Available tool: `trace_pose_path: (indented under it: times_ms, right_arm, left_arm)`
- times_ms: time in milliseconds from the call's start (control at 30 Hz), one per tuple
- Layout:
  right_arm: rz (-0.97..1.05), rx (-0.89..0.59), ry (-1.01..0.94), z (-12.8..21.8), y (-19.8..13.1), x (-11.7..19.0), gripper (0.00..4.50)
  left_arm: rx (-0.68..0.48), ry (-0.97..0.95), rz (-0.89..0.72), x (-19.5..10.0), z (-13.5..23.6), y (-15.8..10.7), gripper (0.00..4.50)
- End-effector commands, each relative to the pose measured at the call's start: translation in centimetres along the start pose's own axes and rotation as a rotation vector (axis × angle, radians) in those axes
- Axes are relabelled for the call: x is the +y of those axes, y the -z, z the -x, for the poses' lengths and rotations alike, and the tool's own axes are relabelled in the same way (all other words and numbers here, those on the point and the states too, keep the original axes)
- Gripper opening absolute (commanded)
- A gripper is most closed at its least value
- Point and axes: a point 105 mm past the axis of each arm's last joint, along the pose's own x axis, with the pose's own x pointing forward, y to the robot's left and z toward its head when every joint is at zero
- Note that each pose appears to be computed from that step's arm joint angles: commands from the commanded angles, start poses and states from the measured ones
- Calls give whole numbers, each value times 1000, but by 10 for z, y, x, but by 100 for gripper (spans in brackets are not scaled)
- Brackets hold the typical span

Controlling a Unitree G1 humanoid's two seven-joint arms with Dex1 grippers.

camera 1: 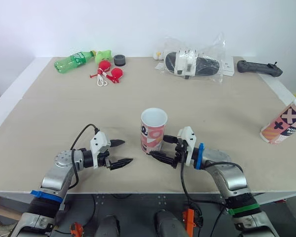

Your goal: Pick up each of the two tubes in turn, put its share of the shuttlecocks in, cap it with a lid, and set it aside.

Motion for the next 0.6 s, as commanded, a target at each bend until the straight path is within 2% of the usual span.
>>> trace_pose_path:
  times_ms: [33, 400, 600]
  right_arm:
    - [52, -31, -17, -9, -10, 0, 450]
    - [102, -58, -43, -33, -14, 0, 450]
    - [95, -106, -11, -36, -20, -3, 450]
  left_arm:
    - [19, -15, 15, 1, 9, 3, 441]
    - [-10, -1, 17, 0, 10, -1, 441]
    - [-61, 4, 11, -2, 6, -11, 441]
